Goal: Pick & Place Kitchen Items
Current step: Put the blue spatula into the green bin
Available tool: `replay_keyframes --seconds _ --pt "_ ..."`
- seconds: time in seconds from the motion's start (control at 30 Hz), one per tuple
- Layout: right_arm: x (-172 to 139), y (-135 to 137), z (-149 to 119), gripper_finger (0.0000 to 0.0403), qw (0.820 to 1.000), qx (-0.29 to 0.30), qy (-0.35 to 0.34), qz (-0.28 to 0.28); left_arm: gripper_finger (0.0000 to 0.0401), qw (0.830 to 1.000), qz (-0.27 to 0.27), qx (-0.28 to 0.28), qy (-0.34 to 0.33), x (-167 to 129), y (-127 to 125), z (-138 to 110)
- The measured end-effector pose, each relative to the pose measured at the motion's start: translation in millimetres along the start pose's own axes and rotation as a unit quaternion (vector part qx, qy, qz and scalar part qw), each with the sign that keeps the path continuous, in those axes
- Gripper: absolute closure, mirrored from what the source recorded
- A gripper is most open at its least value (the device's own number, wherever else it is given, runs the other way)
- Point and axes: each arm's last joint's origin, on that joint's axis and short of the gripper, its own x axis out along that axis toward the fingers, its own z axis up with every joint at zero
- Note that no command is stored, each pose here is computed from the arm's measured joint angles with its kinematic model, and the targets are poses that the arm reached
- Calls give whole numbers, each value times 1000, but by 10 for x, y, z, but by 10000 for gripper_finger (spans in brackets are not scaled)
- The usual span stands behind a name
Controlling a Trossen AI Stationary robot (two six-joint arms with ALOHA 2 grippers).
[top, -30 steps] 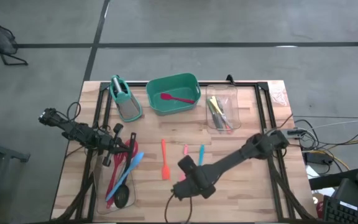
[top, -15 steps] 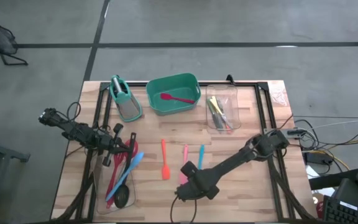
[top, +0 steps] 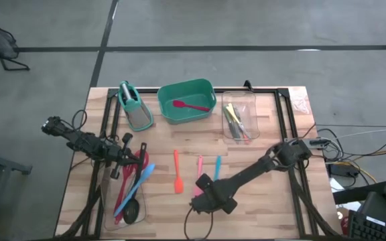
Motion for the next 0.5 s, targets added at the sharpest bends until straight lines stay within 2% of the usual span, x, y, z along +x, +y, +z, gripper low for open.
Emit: replay_keyframes --seconds 0.23,0.5 --pt "6 -53 7 247 999 33 -8 -2 391 1000 0 0 0 0 0 0" --pt "-96 -115 111 344 996 82 -42 -16 391 1000 0 0 0 0 0 0"
